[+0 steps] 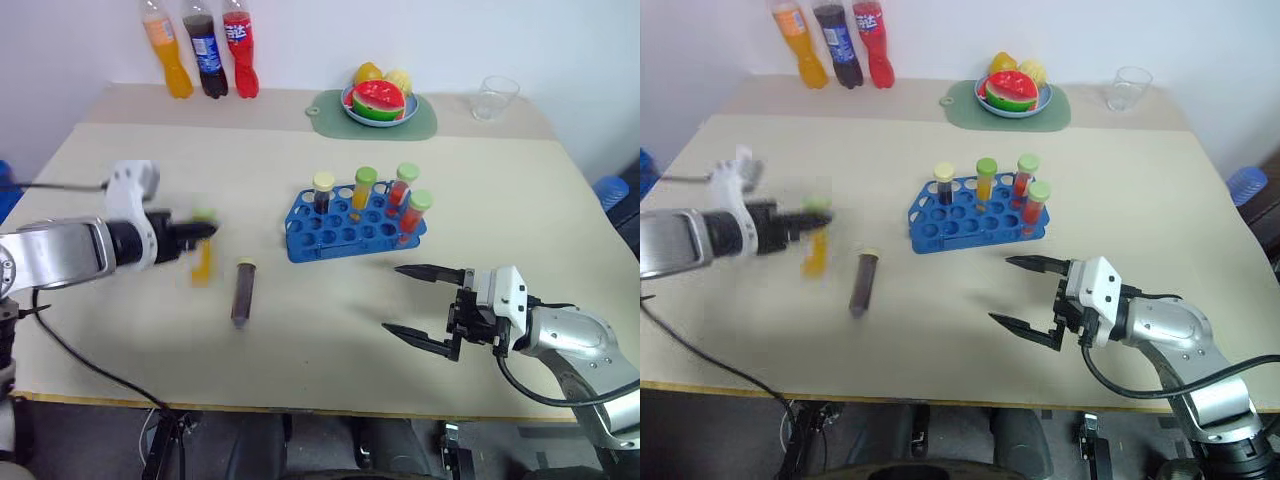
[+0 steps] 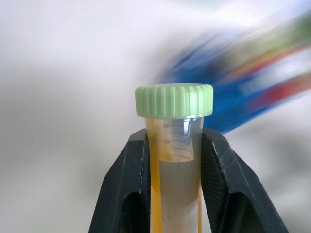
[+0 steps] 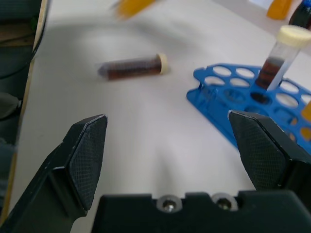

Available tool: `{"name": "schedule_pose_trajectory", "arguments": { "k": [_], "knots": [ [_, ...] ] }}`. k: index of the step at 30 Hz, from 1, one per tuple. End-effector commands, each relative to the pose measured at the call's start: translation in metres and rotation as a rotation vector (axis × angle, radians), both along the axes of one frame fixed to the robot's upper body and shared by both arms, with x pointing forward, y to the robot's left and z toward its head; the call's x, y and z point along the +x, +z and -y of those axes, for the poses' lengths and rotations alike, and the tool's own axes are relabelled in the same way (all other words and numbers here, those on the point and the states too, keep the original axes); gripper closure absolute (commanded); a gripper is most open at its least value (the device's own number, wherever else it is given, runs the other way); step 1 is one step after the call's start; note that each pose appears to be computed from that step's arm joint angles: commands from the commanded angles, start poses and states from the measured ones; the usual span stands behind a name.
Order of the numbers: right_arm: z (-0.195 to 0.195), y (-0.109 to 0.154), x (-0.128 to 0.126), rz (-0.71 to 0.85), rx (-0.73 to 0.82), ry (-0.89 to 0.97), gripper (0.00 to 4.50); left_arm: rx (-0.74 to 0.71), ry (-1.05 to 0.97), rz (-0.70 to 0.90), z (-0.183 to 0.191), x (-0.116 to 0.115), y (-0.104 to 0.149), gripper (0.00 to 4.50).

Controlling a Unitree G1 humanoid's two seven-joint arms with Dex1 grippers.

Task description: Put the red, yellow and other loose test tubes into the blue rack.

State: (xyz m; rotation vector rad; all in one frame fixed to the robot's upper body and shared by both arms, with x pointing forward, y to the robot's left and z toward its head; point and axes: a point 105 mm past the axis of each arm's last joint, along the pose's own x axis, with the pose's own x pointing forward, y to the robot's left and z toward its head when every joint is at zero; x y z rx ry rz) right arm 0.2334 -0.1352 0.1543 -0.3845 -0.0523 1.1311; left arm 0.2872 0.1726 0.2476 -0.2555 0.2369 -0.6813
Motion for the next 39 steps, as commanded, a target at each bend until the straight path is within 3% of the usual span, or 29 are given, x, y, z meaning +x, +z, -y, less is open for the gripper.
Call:
{"name": "schedule_pose_trajectory", "arguments": {
  "k": [1,3,7,12,19,27,33,39],
  "knots": [
    [0.004,0.013,0.003,0.035,0.031,-0.032,0.09,0.045,-0.186,0.247,0.021,-0.017,0.014,3.71],
    [0.006,0.017,0.004,0.041,0.043,-0.049,0.09,0.018,-0.283,0.372,0.036,-0.021,0.019,3.71],
    [0.013,0.018,0.007,0.039,0.041,-0.098,0.09,-0.030,-0.332,0.586,0.063,0.004,0.024,3.71],
    [0.024,0.026,0.005,0.039,0.027,-0.150,0.09,0.061,-0.409,0.763,0.097,0.022,-0.002,3.71],
    [0.037,0.026,-0.012,0.020,-0.014,-0.232,0.09,0.053,-0.470,0.865,0.148,0.022,-0.040,3.71],
    [0.049,0.023,-0.026,0.016,-0.026,-0.321,0.09,-0.037,-0.438,0.828,0.165,0.035,-0.047,3.71],
    [0.053,0.020,-0.019,0.011,0.032,-0.412,0.09,-0.215,-0.412,0.700,0.147,0.061,-0.027,3.71],
    [0.049,0.008,-0.011,0.019,0.083,-0.496,0.09,-0.253,-0.427,0.630,0.138,0.086,-0.014,3.71]
  ]
}}
